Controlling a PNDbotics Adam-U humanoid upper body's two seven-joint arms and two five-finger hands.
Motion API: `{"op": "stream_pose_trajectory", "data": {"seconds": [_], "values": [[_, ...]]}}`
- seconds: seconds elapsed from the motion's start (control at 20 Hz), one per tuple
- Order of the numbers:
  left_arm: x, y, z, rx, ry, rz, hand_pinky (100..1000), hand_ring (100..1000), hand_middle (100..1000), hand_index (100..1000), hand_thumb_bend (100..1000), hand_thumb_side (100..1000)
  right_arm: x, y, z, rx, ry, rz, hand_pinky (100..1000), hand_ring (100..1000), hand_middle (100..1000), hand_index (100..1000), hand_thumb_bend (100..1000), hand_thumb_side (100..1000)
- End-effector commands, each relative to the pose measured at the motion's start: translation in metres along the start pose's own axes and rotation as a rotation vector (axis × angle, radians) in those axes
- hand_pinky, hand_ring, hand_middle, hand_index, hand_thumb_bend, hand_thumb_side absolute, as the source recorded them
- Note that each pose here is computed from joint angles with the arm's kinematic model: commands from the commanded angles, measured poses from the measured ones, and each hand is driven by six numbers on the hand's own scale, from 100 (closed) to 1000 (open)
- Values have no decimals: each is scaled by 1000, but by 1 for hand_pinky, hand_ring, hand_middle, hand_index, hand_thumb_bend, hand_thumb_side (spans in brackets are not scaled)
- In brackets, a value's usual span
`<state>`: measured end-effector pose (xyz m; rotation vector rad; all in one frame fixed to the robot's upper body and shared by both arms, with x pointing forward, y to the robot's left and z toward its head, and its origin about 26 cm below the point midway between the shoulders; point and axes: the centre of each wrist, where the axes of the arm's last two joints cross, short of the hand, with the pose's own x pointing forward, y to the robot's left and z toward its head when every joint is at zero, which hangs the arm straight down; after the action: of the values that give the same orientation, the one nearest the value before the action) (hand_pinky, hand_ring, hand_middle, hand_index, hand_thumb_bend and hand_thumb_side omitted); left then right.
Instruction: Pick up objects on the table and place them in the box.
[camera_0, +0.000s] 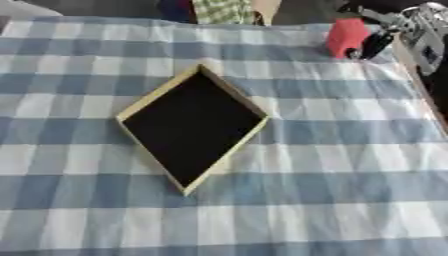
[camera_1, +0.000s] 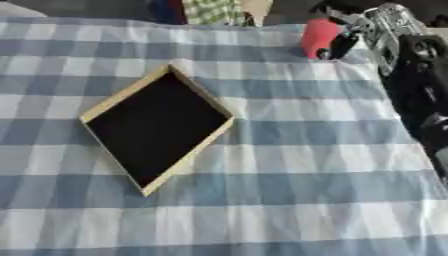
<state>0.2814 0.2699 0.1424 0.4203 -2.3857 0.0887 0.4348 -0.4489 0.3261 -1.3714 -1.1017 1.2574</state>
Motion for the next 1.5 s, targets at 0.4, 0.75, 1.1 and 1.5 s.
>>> {"op": "stream_pose_trajectory", "data": {"seconds": [0.4,0.75,1.1,1.5], "values": [[5,0,-4,-12,-26,2,711,599,580,648,100,752,-16,-9,1,11,77,5,978,964,973,998,319,100],[5,-1,-4,-19,-25,8,710,600,580,648,100,754,-19,-6,-1,29,90,-8,975,962,967,996,312,100],[5,-2,-4,-22,-25,9,710,600,580,647,100,753,-14,-6,-6,-7,103,-36,959,946,955,994,315,100],[5,-3,-3,-24,-20,6,710,600,580,646,100,754,-13,-10,-7,-57,124,-57,955,941,950,991,310,100]]}}
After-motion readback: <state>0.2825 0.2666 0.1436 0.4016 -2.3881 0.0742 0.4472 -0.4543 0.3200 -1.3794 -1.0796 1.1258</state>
